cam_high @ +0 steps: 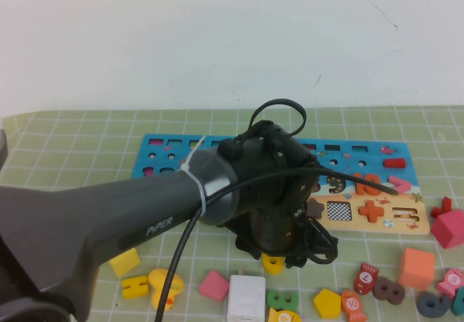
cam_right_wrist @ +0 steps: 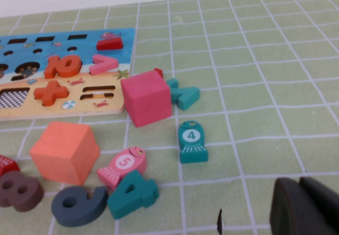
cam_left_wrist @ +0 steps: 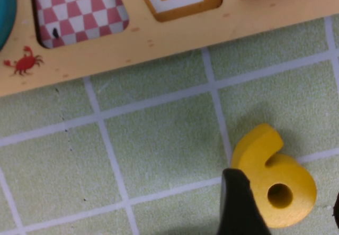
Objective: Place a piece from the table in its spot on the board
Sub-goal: Pick up the "number 6", then place the "number 6" into the hole of the number 6
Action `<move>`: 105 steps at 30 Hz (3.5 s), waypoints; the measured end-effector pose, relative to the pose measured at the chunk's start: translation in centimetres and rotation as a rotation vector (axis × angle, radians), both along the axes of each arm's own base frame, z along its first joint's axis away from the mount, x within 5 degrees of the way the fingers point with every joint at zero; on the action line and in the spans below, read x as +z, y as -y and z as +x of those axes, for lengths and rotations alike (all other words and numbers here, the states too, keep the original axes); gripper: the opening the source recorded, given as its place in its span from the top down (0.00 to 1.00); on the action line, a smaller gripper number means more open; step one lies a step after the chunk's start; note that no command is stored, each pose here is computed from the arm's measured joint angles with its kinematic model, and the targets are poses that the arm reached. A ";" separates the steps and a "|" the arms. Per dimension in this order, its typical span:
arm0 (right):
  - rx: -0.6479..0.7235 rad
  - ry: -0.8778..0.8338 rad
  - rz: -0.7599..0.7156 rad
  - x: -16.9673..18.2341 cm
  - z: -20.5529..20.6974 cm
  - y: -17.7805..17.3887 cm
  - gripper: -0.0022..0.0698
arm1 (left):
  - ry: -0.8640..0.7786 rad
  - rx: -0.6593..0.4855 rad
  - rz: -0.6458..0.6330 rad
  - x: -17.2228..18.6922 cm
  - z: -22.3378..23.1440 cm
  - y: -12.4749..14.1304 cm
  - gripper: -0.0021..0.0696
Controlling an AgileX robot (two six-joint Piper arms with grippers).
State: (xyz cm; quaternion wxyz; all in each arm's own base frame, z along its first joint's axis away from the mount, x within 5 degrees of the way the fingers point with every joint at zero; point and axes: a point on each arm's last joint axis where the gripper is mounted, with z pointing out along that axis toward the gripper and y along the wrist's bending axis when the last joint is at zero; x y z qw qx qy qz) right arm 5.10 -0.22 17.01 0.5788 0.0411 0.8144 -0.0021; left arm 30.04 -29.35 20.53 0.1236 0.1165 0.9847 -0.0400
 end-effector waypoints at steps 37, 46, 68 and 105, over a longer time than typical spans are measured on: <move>0.000 0.000 0.000 0.0 0.0 0.0 0.97 | 0.116 -0.052 0.174 3.5 2.1 -0.2 0.58; 0.000 0.000 0.000 0.0 0.0 0.0 0.97 | 0.318 -0.012 0.103 6.5 4.5 -0.2 0.58; 0.000 0.000 0.000 0.0 0.0 0.0 0.97 | 0.254 0.038 -0.047 0.3 9.3 -1.0 0.58; 0.005 -0.001 -0.015 0.0 0.0 0.0 0.97 | 0.275 -0.007 0.019 -1.1 10.0 -1.0 0.58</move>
